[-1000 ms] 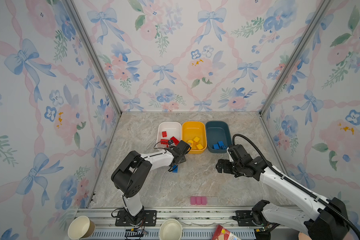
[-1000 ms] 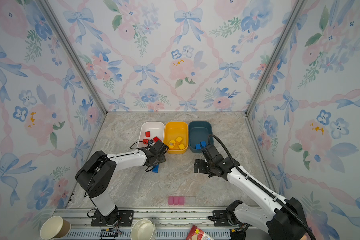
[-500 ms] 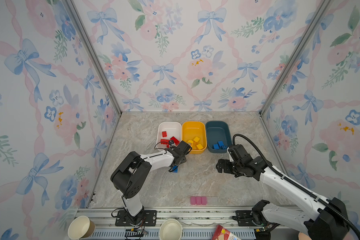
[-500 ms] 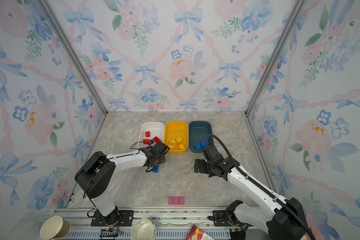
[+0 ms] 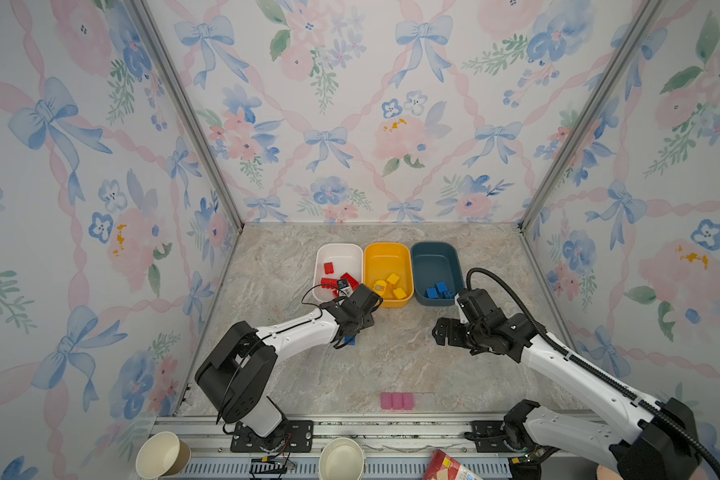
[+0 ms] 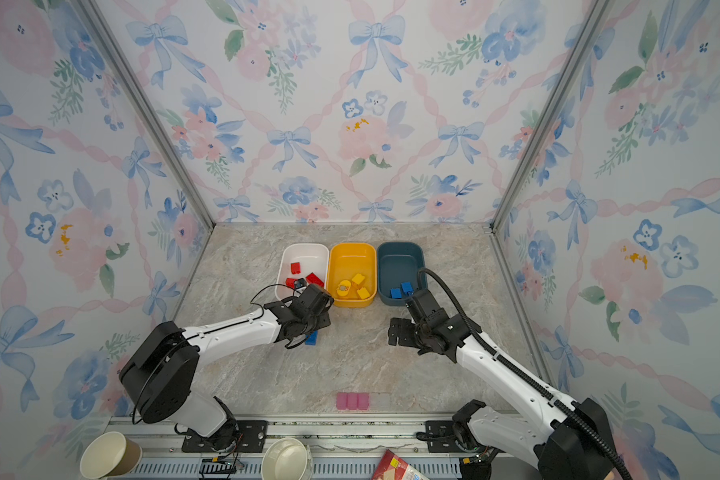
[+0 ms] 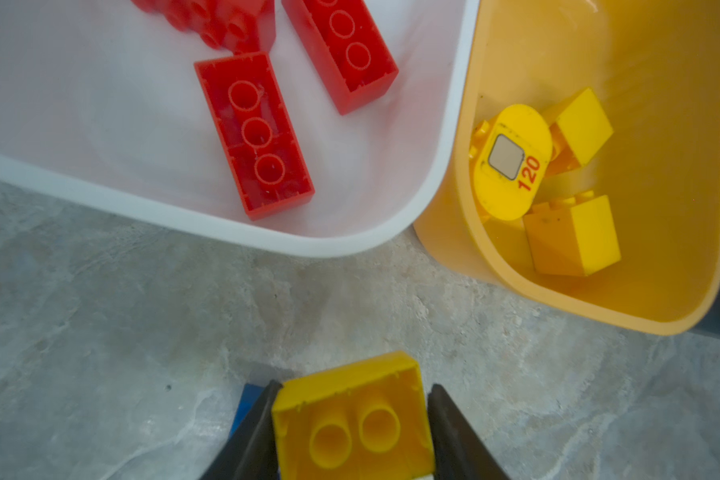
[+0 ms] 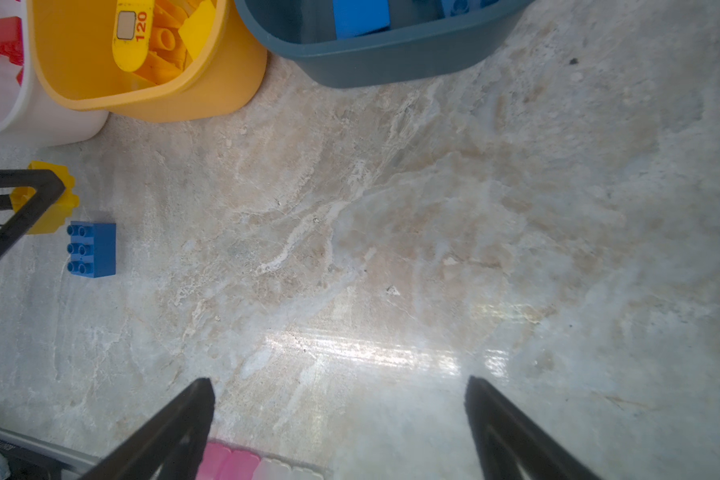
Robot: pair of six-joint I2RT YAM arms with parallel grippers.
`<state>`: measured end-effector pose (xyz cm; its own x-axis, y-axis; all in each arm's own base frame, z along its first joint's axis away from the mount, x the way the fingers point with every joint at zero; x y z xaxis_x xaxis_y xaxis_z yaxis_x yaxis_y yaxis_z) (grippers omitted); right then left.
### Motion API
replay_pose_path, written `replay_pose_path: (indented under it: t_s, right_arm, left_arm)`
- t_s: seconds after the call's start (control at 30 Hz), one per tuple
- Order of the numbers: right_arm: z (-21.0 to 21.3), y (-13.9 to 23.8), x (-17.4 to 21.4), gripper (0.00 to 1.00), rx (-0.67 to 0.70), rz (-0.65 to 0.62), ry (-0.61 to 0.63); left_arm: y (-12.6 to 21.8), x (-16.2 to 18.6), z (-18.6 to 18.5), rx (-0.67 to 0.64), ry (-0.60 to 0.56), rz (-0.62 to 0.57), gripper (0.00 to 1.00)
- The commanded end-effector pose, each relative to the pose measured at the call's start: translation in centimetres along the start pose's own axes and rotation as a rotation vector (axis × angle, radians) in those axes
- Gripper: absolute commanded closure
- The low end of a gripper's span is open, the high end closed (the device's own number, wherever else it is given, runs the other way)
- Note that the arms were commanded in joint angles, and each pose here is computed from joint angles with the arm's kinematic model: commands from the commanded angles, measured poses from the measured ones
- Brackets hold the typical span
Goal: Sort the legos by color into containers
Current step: 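Carry the yellow brick with the left gripper over the yellow tub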
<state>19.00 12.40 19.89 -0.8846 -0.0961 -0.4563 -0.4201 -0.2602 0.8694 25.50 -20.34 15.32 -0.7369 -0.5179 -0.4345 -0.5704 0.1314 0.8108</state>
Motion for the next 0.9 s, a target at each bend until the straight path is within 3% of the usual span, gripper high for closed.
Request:
replay_pose_path:
  t_s: [0.0,0.23,0.43,0.63,0.87]
  right_arm:
    - [-0.3,0.3,0.1,0.03,0.013,0.000,-0.008]
    - [-0.1,0.6,-0.1,0.03,0.008,-0.007,-0.010]
    - [-0.3,0.9,0.0,0.03,0.014,-0.007,-0.011]
    - [-0.4,1.0,0.2,0.03,0.019,-0.009,-0.014]
    - [-0.5,0.9,0.2,0.03,0.021,-0.007,-0.015]
  left_arm:
    - [1.6,-0.1,0.0,0.030,-0.008,-0.010,0.56]
    - [3.6,-2.2,-3.1,0.119,-0.051,-0.072,0.57]
    - [2.7,-3.7,-7.2,0.151,-0.121,-0.094,0.58]
    - [-0.3,-5.1,-10.3,0.149,-0.173,-0.088,0.58]
    - [-5.1,-6.1,-11.1,0.094,-0.188,-0.060,0.58]
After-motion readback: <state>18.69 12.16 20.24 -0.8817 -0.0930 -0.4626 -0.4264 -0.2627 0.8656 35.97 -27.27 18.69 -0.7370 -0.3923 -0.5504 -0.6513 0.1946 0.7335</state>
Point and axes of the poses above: each gripper's point midway between its finger pads, its own y axis back along the fingers, its own z axis along the line the jaws close on, x = y × z, the point moved 9 cm from there along y, back along the fingers, and after that the axes turned 12 degrees about y, right-handed, at the moved point
